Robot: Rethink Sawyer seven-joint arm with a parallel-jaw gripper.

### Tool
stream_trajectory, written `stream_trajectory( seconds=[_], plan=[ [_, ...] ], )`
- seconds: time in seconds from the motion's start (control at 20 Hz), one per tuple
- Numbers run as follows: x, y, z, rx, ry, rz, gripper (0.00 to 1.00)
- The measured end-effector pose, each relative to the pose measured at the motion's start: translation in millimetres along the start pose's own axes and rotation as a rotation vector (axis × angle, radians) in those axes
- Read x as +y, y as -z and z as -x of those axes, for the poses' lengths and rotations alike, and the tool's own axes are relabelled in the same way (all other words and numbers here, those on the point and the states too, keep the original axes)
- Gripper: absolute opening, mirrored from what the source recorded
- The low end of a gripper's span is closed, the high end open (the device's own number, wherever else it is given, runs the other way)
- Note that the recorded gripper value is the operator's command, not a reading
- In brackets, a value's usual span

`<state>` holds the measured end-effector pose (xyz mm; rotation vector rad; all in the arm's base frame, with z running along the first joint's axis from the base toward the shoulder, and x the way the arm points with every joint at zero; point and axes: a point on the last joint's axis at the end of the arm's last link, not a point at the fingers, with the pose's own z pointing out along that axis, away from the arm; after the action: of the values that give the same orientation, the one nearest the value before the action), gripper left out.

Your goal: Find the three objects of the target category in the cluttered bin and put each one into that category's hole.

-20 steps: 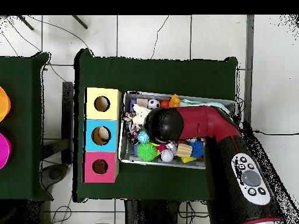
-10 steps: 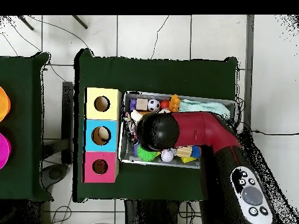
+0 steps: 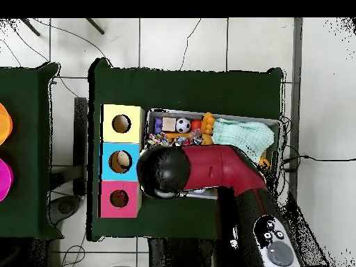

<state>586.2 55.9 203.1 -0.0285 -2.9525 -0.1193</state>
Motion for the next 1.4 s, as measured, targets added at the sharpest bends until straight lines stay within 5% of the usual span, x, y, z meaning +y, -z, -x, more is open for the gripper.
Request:
stream_trajectory(
  seconds=[0.4, 1.2, 1.25, 1.4],
  plan=[
    [26, -1, -21.1, 0.051, 0.023, 0.006, 0.0],
    [24, -7, -30.8, 0.071, 0.017, -0.002, 0.0],
    [24, -7, -30.9, 0.071, 0.018, -0.003, 1.0],
    [24, -7, -31.2, 0.071, 0.018, -0.004, 1.0]
  ],
)
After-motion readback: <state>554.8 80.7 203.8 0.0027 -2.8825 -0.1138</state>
